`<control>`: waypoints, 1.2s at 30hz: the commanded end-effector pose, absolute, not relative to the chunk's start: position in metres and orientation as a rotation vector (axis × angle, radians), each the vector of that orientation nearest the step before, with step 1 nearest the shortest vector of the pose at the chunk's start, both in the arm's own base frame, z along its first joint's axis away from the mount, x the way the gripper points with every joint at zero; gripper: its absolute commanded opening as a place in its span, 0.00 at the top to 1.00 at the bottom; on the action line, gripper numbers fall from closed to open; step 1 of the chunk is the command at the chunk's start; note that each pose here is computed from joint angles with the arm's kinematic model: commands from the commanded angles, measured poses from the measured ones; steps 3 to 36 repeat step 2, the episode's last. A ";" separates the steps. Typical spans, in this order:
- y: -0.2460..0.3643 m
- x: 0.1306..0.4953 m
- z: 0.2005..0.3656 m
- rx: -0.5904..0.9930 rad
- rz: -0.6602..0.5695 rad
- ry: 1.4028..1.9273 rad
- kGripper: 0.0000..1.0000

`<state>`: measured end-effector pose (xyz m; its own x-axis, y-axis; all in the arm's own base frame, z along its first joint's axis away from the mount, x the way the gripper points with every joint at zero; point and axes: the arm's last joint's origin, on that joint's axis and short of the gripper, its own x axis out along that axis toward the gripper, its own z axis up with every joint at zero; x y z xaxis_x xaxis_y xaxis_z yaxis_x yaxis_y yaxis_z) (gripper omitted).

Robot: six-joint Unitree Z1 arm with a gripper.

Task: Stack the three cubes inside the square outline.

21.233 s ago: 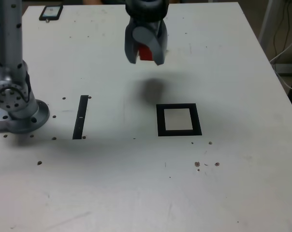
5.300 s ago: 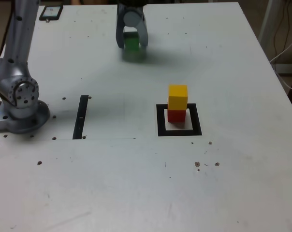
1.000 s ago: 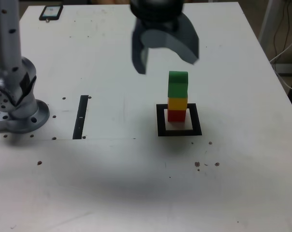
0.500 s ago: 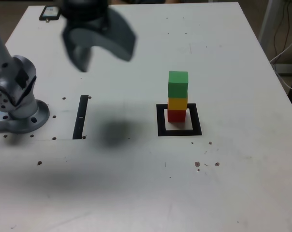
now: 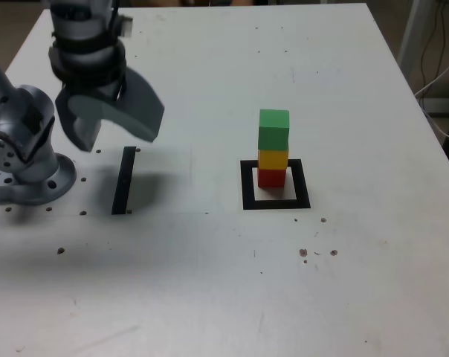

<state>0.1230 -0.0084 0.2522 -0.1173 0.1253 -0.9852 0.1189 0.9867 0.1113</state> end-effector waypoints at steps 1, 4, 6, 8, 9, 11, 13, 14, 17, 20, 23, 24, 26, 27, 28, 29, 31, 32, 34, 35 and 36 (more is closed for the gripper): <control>-0.009 0.119 0.244 0.171 -0.009 1.709 0.01; -0.009 0.117 0.241 0.166 -0.014 1.716 0.01; -0.009 0.117 0.241 0.166 -0.014 1.716 0.01; -0.009 0.117 0.241 0.166 -0.014 1.716 0.01; -0.009 0.117 0.241 0.166 -0.014 1.716 0.01; -0.009 0.117 0.241 0.166 -0.014 1.716 0.01; -0.009 0.117 0.241 0.166 -0.014 1.716 0.01; -0.009 0.117 0.241 0.166 -0.014 1.716 0.01; -0.009 0.117 0.241 0.166 -0.014 1.716 0.01; -0.009 0.117 0.241 0.166 -0.014 1.716 0.01; -0.009 0.117 0.241 0.166 -0.014 1.716 0.01; -0.009 0.117 0.241 0.166 -0.014 1.716 0.01; -0.009 0.117 0.241 0.166 -0.014 1.716 0.01; -0.009 0.117 0.241 0.166 -0.014 1.716 0.01; -0.009 0.117 0.241 0.166 -0.014 1.716 0.01; -0.009 0.117 0.241 0.166 -0.014 1.716 0.01; -0.009 0.117 0.241 0.166 -0.014 1.716 0.01; -0.009 0.117 0.241 0.166 -0.014 1.716 0.01; -0.009 0.117 0.241 0.166 -0.014 1.716 0.01; -0.009 0.117 0.241 0.166 -0.014 1.716 0.01; -0.009 0.117 0.241 0.166 -0.014 1.716 0.01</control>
